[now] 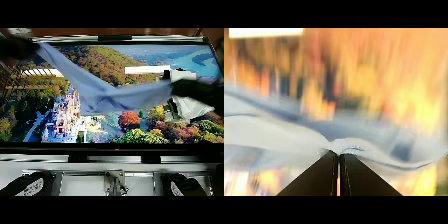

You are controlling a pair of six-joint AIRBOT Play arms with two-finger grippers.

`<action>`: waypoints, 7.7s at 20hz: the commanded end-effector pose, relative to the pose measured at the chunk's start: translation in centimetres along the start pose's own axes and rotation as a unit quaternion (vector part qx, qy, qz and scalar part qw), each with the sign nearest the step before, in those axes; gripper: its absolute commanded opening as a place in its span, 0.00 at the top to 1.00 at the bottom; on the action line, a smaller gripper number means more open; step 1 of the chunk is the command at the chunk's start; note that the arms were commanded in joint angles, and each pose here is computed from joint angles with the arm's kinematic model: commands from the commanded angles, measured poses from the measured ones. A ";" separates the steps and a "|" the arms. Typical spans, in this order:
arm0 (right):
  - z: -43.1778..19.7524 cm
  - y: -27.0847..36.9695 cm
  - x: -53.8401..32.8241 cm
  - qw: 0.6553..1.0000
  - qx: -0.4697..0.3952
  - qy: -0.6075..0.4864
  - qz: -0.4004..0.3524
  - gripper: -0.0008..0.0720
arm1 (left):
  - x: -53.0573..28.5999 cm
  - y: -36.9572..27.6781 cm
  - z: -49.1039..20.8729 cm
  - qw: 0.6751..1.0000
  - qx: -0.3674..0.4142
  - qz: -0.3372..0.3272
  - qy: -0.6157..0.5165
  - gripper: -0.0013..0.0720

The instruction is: Fold the shirts.

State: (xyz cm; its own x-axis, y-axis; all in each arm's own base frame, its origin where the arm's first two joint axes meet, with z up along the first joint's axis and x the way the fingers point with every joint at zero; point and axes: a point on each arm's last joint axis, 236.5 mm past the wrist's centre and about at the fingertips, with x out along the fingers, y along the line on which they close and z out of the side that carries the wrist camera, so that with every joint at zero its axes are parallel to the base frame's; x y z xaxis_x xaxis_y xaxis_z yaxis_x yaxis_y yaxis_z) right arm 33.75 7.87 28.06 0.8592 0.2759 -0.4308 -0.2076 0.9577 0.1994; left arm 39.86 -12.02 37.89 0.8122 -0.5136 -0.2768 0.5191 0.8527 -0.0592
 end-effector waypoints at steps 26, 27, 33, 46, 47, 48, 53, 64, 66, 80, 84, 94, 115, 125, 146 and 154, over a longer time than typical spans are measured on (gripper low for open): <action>-5.0 -6.0 7.9 0.973 0.000 0.207 -0.099 0.88 | -3.3 6.7 -14.9 0.965 -0.073 0.180 0.177 0.94; -6.1 -6.3 11.5 0.972 0.008 0.218 -0.091 0.88 | -0.7 8.1 -17.5 0.958 -0.102 0.182 0.199 0.94; -8.6 -8.8 26.5 0.985 0.038 0.153 -0.075 0.88 | 12.4 13.3 -24.9 0.943 -0.217 0.167 0.187 0.94; -13.5 -16.9 31.4 0.967 0.155 0.150 -0.133 0.88 | 16.7 20.1 -34.5 0.898 -0.320 0.229 0.196 0.94; -13.6 -16.8 31.4 0.967 0.161 0.151 -0.131 0.88 | 16.8 20.1 -34.7 0.898 -0.320 0.228 0.198 0.94; -13.7 -16.2 31.5 0.966 0.165 0.153 -0.125 0.88 | 16.9 20.0 -34.8 0.897 -0.324 0.227 0.198 0.94; -14.6 -13.3 32.0 0.969 0.138 0.174 -0.106 0.88 | 17.8 21.0 -32.4 0.899 -0.349 0.230 0.134 0.94; -21.5 -13.9 20.5 0.890 0.018 0.437 -0.130 0.88 | 11.7 15.7 -35.5 0.897 -0.201 0.116 0.376 0.94; -23.1 -12.6 19.0 0.870 0.029 0.480 -0.107 0.88 | 8.7 13.4 -38.1 0.858 -0.216 0.085 0.457 0.94; -26.8 -11.8 18.6 0.855 0.052 0.508 -0.092 0.88 | 5.4 12.6 -42.2 0.811 -0.247 0.085 0.523 0.94; -27.8 -11.8 18.2 0.847 0.060 0.519 -0.098 0.88 | 6.0 12.4 -42.0 0.817 -0.246 0.082 0.515 0.94; -24.6 -13.1 10.3 0.830 -0.012 0.548 -0.107 0.26 | 1.2 11.0 -40.5 0.771 -0.293 0.069 0.562 0.46; -27.1 -18.5 2.9 0.855 0.128 0.477 -0.158 0.26 | -12.7 2.0 -53.2 0.734 -0.404 0.066 0.542 0.41; -27.1 -18.5 2.8 0.853 0.136 0.477 -0.162 0.26 | -10.5 -0.5 -54.6 0.727 -0.378 0.010 0.574 0.41; -40.2 -9.7 2.5 0.797 0.230 0.557 -0.039 0.18 | -8.6 -2.7 -52.9 0.743 -0.394 -0.063 0.538 0.94; -41.1 -9.2 2.5 0.797 0.236 0.556 -0.031 0.82 | -7.8 -1.3 -51.8 0.758 -0.382 -0.054 0.526 0.94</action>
State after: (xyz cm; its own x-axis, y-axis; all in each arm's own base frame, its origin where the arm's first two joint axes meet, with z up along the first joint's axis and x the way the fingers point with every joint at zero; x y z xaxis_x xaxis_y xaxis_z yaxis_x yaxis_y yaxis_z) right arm 17.90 3.21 -11.10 -0.1627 0.3825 -0.9095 0.2482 0.9080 0.3375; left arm 18.21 -4.48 -9.93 -0.1151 -0.5742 -0.8106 -0.0774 0.8187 -0.5689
